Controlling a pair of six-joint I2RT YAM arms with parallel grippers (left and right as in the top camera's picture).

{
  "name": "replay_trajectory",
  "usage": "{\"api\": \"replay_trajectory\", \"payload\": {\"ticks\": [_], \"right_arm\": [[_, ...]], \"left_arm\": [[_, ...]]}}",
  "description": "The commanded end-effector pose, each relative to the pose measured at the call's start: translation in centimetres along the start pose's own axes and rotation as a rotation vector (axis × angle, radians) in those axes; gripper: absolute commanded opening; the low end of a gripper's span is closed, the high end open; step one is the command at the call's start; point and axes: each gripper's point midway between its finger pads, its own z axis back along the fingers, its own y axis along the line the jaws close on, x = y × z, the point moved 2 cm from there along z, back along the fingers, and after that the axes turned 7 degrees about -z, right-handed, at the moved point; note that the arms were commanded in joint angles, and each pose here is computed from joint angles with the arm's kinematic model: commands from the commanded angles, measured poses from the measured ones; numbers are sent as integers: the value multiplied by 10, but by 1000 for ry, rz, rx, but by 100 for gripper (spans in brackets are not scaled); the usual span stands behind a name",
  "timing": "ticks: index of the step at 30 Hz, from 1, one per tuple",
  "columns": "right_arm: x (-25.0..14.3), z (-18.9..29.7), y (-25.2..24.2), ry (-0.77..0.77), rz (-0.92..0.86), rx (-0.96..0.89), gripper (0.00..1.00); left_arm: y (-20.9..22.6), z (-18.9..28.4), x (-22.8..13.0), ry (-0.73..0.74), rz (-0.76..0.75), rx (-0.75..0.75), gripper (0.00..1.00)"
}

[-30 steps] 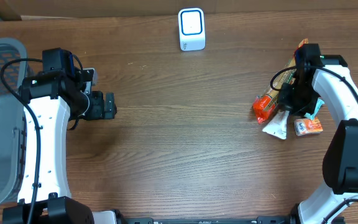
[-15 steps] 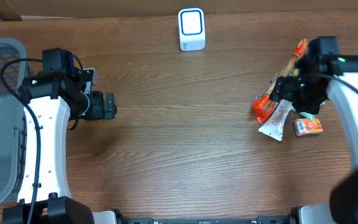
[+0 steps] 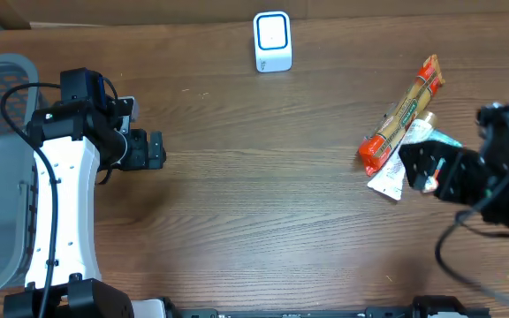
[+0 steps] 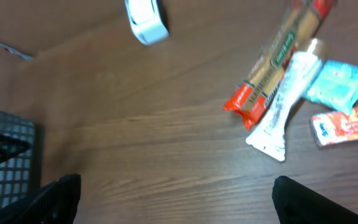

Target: Scan the item barcode

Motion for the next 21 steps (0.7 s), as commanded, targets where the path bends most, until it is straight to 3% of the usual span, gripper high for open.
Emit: {"api": "replay_trajectory", "payload": {"ticks": [1,21], "right_arm": [[-2,26,10,-77,11,43,100],[-11,34,9,-100,20,54,100]], "left_arm": [[-1,0,0,1,-21,-1,99],[-1,0,0,1,-21,-1,100]]}}
